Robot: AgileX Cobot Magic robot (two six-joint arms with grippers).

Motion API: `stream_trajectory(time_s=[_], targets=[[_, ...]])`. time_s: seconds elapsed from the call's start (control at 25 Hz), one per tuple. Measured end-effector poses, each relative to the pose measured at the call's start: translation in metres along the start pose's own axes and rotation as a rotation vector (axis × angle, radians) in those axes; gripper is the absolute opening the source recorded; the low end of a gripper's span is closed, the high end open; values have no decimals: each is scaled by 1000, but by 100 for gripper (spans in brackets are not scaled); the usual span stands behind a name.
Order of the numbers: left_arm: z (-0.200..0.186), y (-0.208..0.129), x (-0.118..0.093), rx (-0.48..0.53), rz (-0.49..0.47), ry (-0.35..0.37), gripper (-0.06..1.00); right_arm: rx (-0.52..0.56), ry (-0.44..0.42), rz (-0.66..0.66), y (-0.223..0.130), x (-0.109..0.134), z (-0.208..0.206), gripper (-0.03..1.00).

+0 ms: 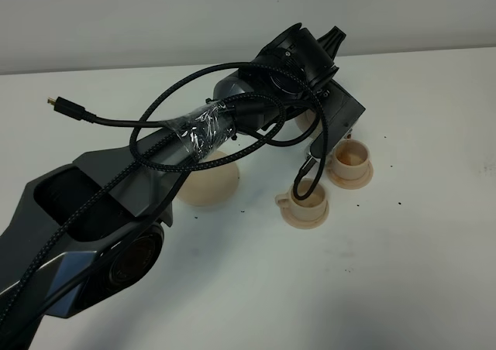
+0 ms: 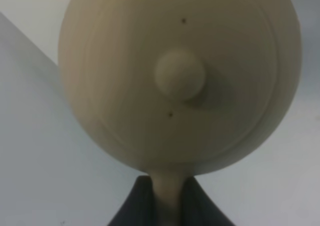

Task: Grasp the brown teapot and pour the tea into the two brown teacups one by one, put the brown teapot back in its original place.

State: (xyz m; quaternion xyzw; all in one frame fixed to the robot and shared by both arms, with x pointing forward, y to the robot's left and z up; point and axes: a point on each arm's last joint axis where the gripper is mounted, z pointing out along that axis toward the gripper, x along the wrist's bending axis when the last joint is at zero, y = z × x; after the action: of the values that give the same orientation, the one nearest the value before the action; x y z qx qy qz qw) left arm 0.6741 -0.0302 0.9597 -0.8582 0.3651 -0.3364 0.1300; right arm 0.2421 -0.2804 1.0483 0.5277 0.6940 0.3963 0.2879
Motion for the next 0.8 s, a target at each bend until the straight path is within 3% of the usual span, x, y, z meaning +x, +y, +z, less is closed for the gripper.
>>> stream_trajectory(time_s=[0.8], targets=[[-6, 8, 4, 42, 55, 16, 12, 0, 0, 0, 0, 0, 0, 24]])
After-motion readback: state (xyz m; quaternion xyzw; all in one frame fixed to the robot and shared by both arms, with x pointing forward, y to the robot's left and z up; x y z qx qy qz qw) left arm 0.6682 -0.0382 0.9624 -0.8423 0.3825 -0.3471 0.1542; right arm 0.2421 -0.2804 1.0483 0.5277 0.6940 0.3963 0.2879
